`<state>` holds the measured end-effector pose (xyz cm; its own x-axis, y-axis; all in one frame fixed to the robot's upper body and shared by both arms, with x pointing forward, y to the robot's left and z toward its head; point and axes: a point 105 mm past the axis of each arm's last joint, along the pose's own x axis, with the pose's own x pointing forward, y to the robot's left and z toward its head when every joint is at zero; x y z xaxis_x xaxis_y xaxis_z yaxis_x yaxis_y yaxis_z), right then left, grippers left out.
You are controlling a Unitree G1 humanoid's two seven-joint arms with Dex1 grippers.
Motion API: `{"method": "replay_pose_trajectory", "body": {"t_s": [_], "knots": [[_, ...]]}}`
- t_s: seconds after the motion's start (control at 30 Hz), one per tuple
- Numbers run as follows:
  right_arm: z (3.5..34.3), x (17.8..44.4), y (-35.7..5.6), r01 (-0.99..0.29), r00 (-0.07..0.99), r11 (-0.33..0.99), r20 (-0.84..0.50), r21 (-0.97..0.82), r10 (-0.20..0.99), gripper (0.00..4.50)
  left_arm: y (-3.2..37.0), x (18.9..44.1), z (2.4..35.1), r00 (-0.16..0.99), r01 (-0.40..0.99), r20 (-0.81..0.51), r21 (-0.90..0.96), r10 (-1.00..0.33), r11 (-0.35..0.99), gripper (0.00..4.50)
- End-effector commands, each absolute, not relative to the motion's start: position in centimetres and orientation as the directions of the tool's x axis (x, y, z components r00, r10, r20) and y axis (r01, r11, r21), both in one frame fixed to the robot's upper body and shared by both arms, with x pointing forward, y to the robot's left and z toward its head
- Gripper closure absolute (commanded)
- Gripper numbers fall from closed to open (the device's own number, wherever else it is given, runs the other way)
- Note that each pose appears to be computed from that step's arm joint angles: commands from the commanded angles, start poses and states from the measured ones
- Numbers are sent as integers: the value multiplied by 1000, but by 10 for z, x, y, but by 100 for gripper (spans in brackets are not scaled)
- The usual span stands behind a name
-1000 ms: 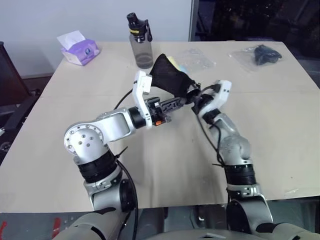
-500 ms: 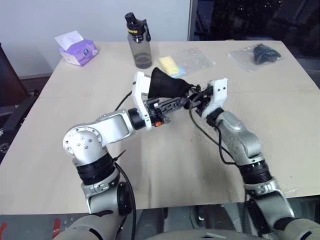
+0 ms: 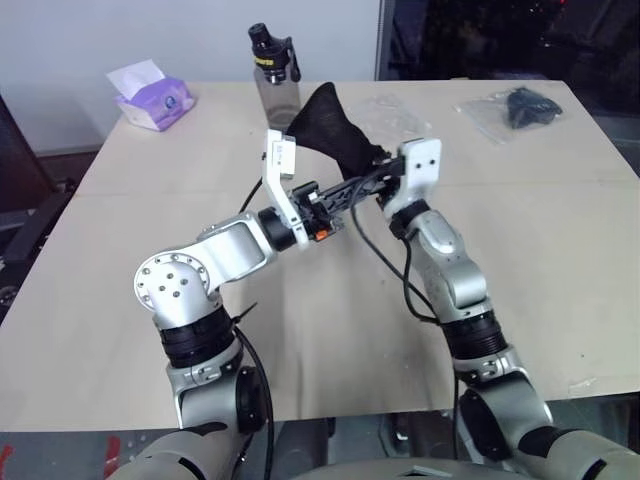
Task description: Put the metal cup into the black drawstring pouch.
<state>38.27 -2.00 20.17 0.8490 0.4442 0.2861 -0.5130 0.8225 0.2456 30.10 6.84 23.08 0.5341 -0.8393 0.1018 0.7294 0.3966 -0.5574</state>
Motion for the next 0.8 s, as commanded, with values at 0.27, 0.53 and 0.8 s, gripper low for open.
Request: {"method": "replay_pose_trajectory", "body": {"t_s": [0.27,0.53,0.8], "knots": [[236,391,-62,-383,905,235,312,894,287,447,47,272,233,382,813,120,-516,-916,271,450],[253,390,-68,-378,898,81,344,922,272,447,45,271,232,384,809,124,-522,-915,270,450],[233,380,-24,-429,786,806,271,-408,556,447,41,278,262,365,827,245,-529,-898,191,450]]}}
